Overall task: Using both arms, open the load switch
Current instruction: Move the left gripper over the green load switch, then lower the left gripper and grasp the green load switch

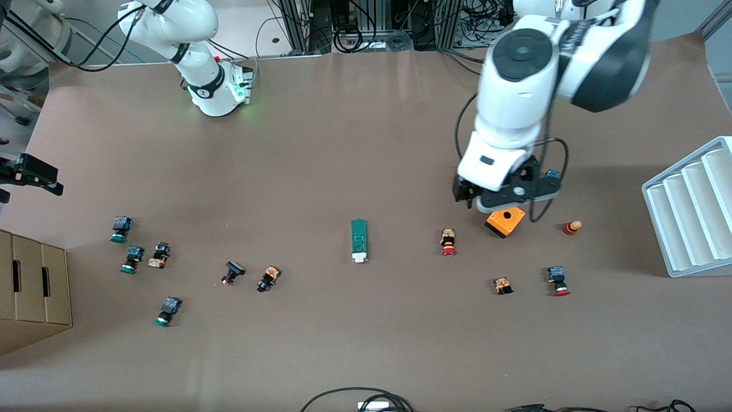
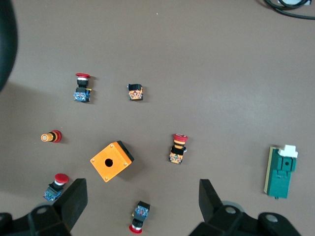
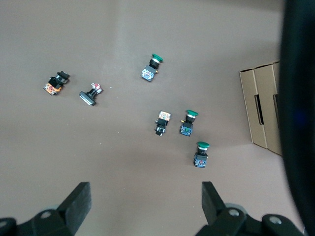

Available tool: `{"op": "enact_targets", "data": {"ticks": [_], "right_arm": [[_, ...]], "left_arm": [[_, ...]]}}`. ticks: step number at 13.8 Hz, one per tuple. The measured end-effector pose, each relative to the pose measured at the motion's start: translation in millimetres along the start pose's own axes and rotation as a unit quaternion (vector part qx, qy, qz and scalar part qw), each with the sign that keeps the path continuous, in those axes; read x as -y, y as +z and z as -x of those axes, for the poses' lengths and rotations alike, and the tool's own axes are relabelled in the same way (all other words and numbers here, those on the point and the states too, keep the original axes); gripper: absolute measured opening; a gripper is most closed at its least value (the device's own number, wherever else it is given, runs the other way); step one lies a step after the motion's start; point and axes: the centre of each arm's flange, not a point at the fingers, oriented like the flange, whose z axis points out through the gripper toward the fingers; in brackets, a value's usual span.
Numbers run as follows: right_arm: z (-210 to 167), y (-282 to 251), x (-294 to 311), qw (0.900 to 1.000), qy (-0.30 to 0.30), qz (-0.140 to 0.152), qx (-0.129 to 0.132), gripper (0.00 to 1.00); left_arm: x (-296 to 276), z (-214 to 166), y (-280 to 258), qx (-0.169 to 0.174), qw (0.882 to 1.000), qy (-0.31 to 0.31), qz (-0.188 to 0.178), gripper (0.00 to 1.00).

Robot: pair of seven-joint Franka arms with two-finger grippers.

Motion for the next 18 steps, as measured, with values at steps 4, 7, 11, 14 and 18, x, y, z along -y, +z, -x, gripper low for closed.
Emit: {"op": "enact_targets", "data": {"ticks": [4, 7, 11, 14, 18], "right_arm": [[0, 0, 0, 1.000, 0.000, 0.000, 0.000, 1.00], [0, 0, 0, 1.000, 0.000, 0.000, 0.000, 1.00], [0, 0, 0, 1.000, 0.000, 0.000, 0.000, 1.00], [0, 0, 0, 1.000, 0.000, 0.000, 0.000, 1.00], [-1, 1, 0, 1.000, 0.000, 0.000, 0.001, 1.00]], "left_arm": [[-43, 22, 18, -0.026, 0.999, -0.019, -0.015, 1.00], [-75, 43, 22, -0.052, 0.998, -0.034, -0.011, 1.00], [-120, 79, 18, -0.102, 0.993, -0.053, 0.005, 1.00], [-146, 101, 24, -0.144, 0.986, -0.082, 0.028, 1.00], [-175, 124, 39, -0.181, 0.976, -0.113, 0.054, 1.00]]}}
